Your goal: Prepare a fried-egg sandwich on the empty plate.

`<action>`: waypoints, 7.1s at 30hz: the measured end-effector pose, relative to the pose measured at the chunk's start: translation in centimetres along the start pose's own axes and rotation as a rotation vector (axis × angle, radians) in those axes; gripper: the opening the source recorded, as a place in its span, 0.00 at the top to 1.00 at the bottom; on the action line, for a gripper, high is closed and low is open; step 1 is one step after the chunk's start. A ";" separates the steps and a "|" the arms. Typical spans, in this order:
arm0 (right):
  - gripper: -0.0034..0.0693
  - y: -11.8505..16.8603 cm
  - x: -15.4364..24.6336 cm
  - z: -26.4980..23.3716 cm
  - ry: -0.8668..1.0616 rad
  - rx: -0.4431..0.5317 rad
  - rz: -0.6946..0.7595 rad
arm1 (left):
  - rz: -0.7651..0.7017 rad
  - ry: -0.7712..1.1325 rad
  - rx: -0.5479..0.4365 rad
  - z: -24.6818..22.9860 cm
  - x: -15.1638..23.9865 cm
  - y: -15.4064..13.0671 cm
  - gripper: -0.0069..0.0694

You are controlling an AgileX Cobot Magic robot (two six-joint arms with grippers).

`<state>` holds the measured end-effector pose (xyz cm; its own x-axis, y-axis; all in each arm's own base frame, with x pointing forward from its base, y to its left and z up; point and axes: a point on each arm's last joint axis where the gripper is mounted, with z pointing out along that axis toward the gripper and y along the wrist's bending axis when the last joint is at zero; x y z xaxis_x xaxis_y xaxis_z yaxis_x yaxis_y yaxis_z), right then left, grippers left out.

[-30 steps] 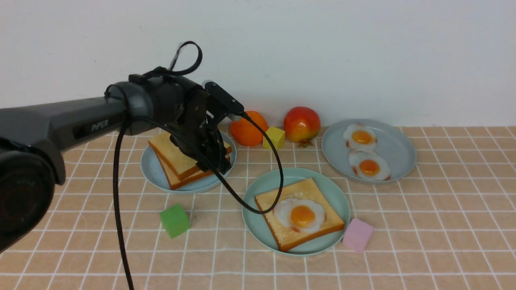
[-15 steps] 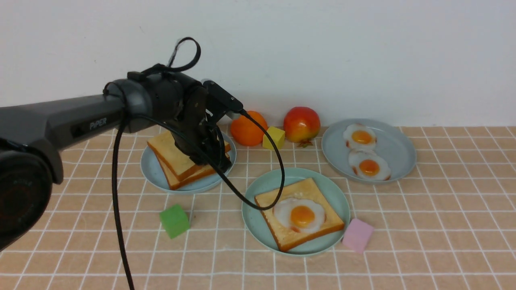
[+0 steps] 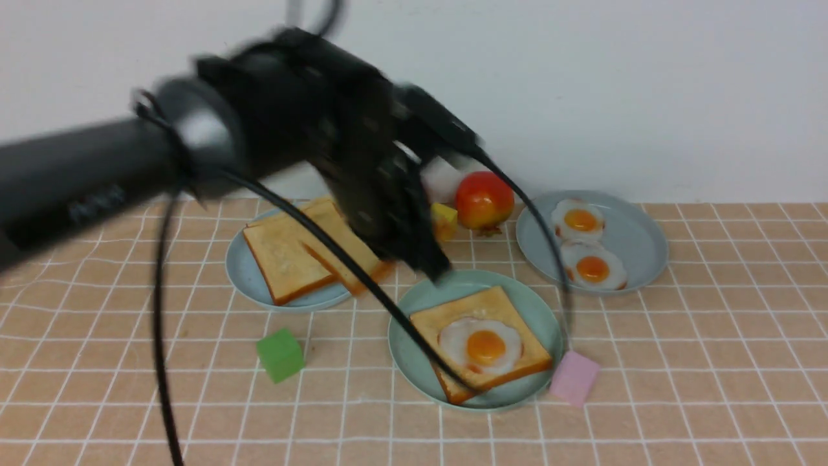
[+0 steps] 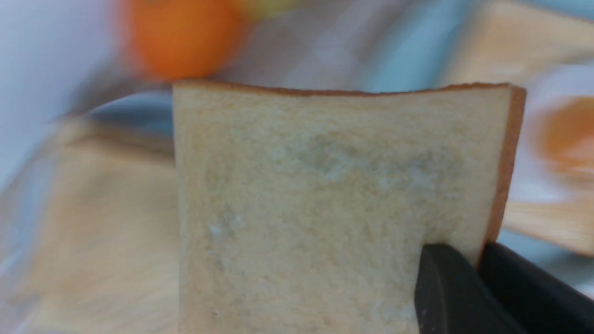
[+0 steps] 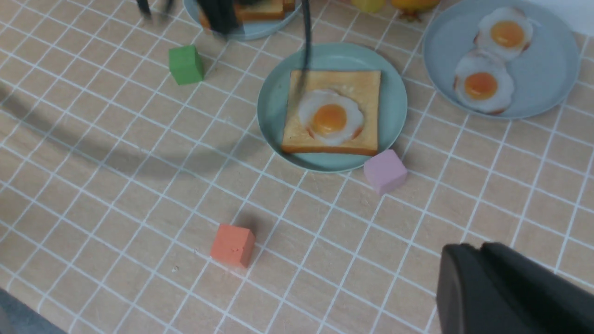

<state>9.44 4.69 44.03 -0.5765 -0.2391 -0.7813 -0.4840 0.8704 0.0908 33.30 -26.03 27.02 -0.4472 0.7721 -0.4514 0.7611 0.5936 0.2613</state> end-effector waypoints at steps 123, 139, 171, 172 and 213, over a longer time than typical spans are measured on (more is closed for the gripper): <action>0.97 -4.2 24.3 11.8 -0.410 0.442 0.212 | -0.479 -1.237 0.242 -19.9 29.2 -9.3 0.93; 0.97 -4.0 24.3 11.9 -0.401 0.409 0.199 | -0.475 -1.214 0.247 -19.8 29.2 -9.4 0.91; 0.94 -4.0 24.2 11.9 -0.399 0.409 0.198 | -0.764 -1.006 -0.440 -12.8 34.6 -7.8 0.93; 0.93 -4.0 24.2 11.9 -0.399 0.409 0.198 | -0.797 -0.946 -0.449 -12.4 35.1 -8.0 0.93; 0.88 -4.0 24.2 11.9 -0.399 0.408 0.199 | -0.971 -0.683 -0.432 -10.4 36.9 -8.7 0.92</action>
<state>5.20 0.55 17.39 -0.3002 0.0569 -0.9522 -0.0549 0.9955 0.0768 5.27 -0.39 16.99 -0.3035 -0.2197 -0.9272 -0.0167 0.9741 -0.2254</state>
